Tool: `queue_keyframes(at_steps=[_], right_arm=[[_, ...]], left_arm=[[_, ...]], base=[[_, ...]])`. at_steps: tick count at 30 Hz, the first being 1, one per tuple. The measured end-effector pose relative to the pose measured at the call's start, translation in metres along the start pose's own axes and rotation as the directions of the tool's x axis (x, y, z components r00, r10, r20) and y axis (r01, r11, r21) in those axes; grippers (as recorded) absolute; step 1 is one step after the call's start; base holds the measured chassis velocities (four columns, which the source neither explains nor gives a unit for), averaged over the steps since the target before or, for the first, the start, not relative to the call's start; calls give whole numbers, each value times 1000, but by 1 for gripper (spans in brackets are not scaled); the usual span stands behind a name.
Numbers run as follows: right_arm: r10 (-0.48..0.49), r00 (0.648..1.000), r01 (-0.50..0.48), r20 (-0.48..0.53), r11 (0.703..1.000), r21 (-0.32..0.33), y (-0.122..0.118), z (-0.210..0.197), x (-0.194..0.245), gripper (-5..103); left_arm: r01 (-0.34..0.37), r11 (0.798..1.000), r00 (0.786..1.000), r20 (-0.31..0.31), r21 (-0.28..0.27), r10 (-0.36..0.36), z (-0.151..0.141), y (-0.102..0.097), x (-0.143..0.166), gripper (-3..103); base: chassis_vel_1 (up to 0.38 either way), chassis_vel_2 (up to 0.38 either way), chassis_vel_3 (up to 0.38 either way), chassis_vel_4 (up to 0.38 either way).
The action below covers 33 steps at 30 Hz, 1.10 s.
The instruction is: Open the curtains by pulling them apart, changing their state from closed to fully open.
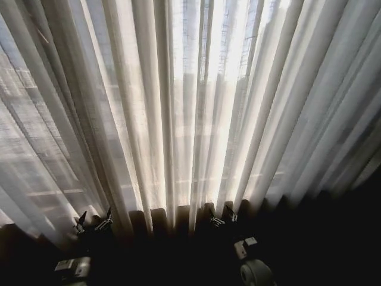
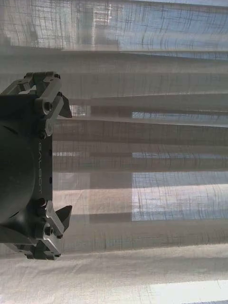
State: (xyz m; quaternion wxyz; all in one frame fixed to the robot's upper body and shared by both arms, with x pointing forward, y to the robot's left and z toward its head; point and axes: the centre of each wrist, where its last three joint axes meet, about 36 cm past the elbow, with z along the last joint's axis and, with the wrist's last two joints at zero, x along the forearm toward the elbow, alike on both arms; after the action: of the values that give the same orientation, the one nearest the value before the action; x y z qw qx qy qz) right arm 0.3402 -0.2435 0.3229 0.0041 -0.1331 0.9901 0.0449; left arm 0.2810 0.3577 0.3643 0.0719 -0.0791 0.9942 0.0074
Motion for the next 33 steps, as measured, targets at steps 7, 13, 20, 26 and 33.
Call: queue_keyframes(at_steps=[7, 13, 20, 26, 33], right_arm=[[-125, 991, 125, 48, 992, -2, -1, 1, -3, 100], [-167, 985, 166, 39, 986, 25, 1, 0, -2, 100], [-168, 984, 168, 50, 986, 15, 6, 5, -35, 100], [-142, 989, 143, 42, 990, -16, 4, 29, -89, 100], [-84, 996, 85, 21, 995, -60, 20, 51, -139, 100]], left_arm=[[0, 1000, 1000, 1, 0, 0, 0, 0, 0, 100], [0, 1000, 1000, 0, 0, 0, 0, 0, 0, 100], [0, 1000, 1000, 0, 0, 0, 0, 0, 0, 100], [0, 1000, 1000, 0, 0, 0, 0, 0, 0, 100], [0, 1000, 1000, 0, 0, 0, 0, 0, 0, 100]], base=[[-232, 258, 218, -240], [-35, 27, 7, -29], [35, -66, -54, 75], [0, 0, 0, 0], [0, 0, 0, 0]])
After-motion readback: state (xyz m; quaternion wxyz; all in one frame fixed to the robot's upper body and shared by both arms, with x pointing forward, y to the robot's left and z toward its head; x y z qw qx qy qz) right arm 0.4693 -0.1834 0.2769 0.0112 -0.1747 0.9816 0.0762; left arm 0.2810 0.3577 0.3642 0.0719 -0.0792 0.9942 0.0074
